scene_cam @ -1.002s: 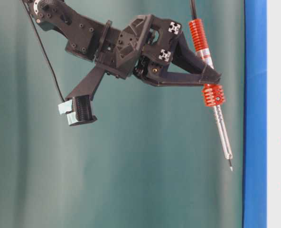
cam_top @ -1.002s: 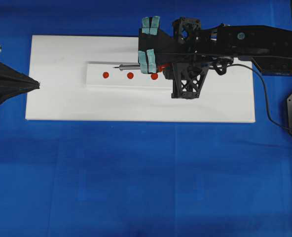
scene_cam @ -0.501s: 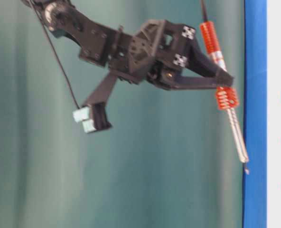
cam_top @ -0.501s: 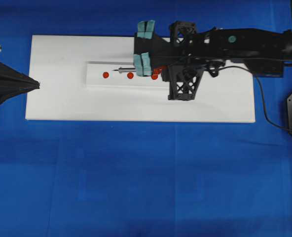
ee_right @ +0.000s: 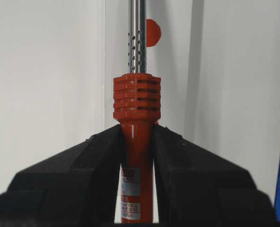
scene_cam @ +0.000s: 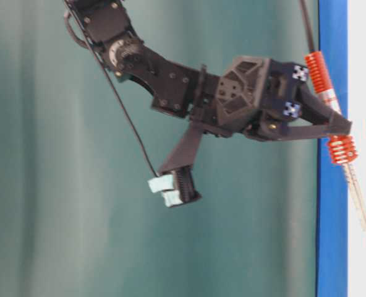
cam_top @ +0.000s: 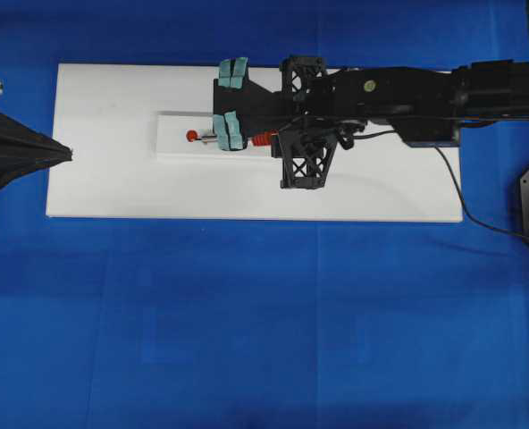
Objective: Touch the tip of the soldering iron to the mark.
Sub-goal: 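Lower the iron tip onto the leftmost red dot and hold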
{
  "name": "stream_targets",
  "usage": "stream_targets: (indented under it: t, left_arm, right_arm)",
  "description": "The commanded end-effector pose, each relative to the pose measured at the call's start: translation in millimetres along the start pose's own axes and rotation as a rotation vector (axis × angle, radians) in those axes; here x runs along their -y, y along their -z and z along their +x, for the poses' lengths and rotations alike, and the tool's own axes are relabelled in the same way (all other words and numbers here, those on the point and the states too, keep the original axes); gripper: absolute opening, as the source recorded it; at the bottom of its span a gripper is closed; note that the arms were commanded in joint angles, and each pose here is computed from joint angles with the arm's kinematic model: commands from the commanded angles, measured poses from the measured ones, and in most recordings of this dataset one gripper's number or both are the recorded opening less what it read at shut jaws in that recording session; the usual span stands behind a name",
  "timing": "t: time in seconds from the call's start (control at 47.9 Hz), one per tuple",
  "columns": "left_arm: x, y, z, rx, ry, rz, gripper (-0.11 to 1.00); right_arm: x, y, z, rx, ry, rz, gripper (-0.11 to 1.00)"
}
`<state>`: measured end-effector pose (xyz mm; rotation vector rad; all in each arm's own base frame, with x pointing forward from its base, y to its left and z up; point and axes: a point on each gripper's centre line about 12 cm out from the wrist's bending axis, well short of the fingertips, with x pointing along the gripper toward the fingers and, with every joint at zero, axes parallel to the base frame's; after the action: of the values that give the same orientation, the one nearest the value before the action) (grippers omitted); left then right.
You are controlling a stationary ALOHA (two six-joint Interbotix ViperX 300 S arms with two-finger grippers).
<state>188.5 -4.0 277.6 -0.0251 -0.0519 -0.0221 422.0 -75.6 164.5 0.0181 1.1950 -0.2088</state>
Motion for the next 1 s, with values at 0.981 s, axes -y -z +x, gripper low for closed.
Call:
stream_targets:
  t: [0.981]
  left_arm:
    - [-0.2, -2.9, 1.0, 0.008, -0.001, 0.005, 0.0]
  right_arm:
    - [6.5, -9.8, -4.7, 0.029, 0.004, 0.015, 0.06]
